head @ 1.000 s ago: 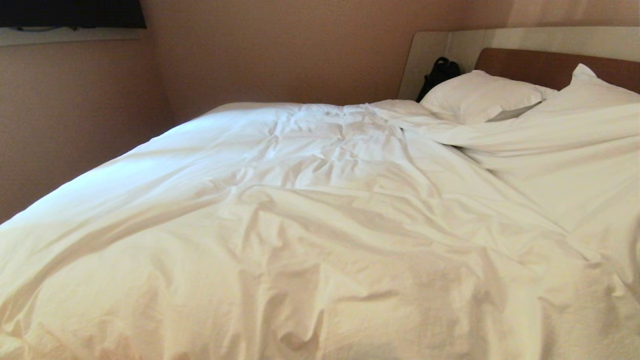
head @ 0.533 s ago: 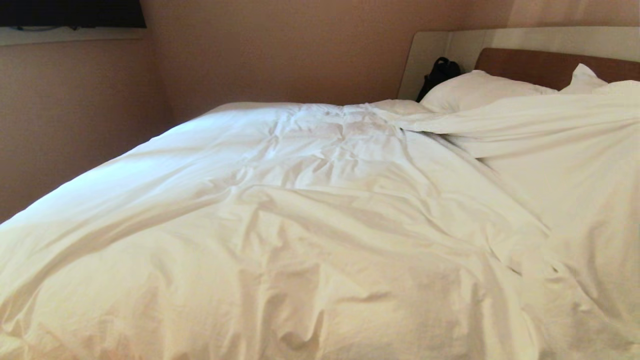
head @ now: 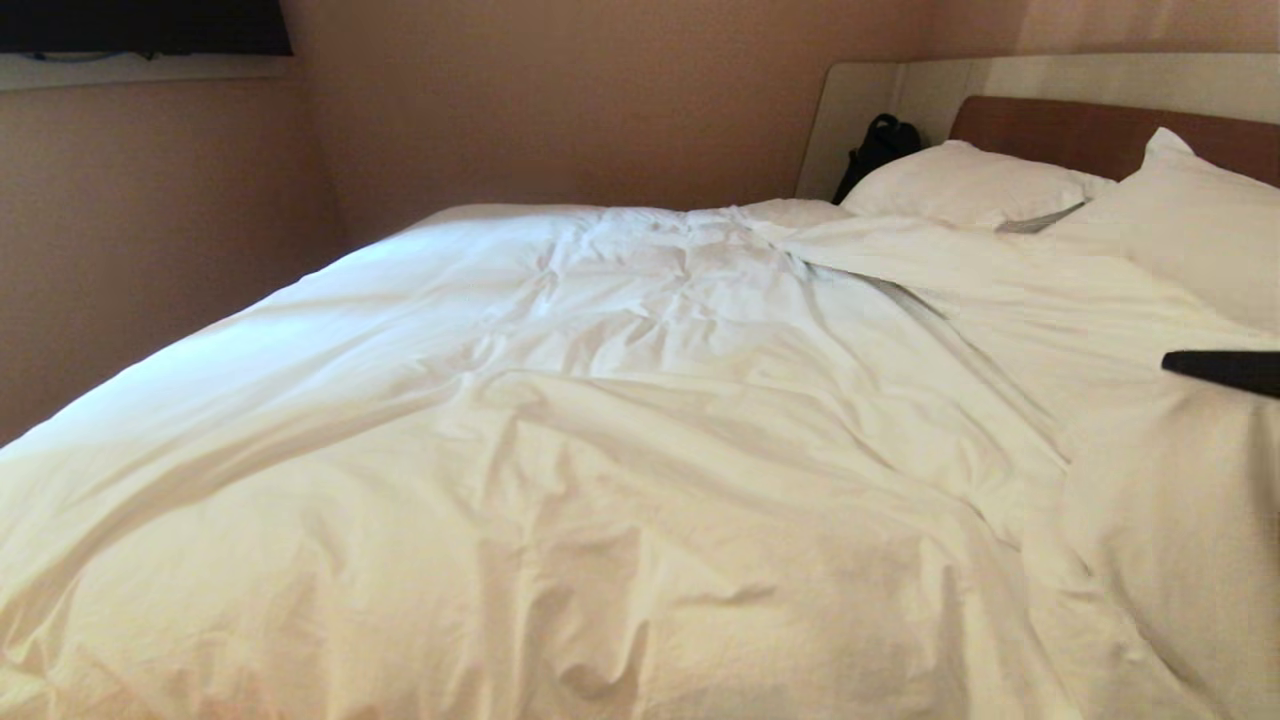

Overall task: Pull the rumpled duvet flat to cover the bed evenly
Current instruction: Flatten the corners of the folded blanket

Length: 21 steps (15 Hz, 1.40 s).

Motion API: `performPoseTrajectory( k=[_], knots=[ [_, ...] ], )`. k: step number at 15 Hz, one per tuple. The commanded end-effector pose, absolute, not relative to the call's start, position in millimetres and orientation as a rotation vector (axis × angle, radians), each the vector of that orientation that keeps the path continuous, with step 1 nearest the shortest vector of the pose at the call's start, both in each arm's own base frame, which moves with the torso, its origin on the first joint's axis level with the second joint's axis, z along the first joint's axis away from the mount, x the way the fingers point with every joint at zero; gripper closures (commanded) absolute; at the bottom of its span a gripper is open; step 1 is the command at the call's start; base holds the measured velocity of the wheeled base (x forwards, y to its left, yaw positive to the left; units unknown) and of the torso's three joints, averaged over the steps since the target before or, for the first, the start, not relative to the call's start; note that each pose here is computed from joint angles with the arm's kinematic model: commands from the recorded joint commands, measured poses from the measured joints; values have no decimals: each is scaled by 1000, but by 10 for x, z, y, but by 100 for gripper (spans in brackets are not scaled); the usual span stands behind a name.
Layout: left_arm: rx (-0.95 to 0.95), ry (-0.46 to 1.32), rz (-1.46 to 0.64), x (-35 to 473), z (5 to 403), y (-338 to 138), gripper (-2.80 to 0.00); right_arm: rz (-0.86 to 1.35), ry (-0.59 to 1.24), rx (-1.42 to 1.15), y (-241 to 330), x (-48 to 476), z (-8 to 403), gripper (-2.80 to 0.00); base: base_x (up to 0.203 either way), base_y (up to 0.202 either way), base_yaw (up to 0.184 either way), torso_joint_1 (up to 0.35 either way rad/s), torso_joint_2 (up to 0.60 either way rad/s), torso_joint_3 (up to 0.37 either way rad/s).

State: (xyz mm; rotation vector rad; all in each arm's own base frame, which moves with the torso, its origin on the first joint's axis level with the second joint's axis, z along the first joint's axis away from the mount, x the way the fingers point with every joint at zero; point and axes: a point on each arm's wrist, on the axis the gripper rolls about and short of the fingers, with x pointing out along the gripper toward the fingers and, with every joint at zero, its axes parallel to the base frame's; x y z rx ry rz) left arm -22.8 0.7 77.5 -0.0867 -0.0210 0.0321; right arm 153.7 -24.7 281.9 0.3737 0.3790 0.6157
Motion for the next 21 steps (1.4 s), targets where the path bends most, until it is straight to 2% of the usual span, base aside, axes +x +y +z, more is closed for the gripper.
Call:
performPoseTrajectory(
  k=[1, 14, 20, 21],
  knots=[
    [-88, -21, 33, -228, 775, 8, 0, 539, 453, 213, -140, 1543, 2599, 0, 0, 0, 0, 0, 0, 0],
    [-88, -21, 33, -228, 775, 8, 0, 611, 593, 113, 128, 1520, 2245, 0, 0, 0, 0, 0, 0, 0],
    [-88, -21, 33, -228, 775, 8, 0, 564, 659, 42, 169, 1572, 2090, 0, 0, 0, 0, 0, 0, 0],
    [-88, -21, 33, -228, 775, 8, 0, 542, 665, 27, 168, 1593, 2077, -280, 0, 0, 0, 0, 0, 0]
  ],
)
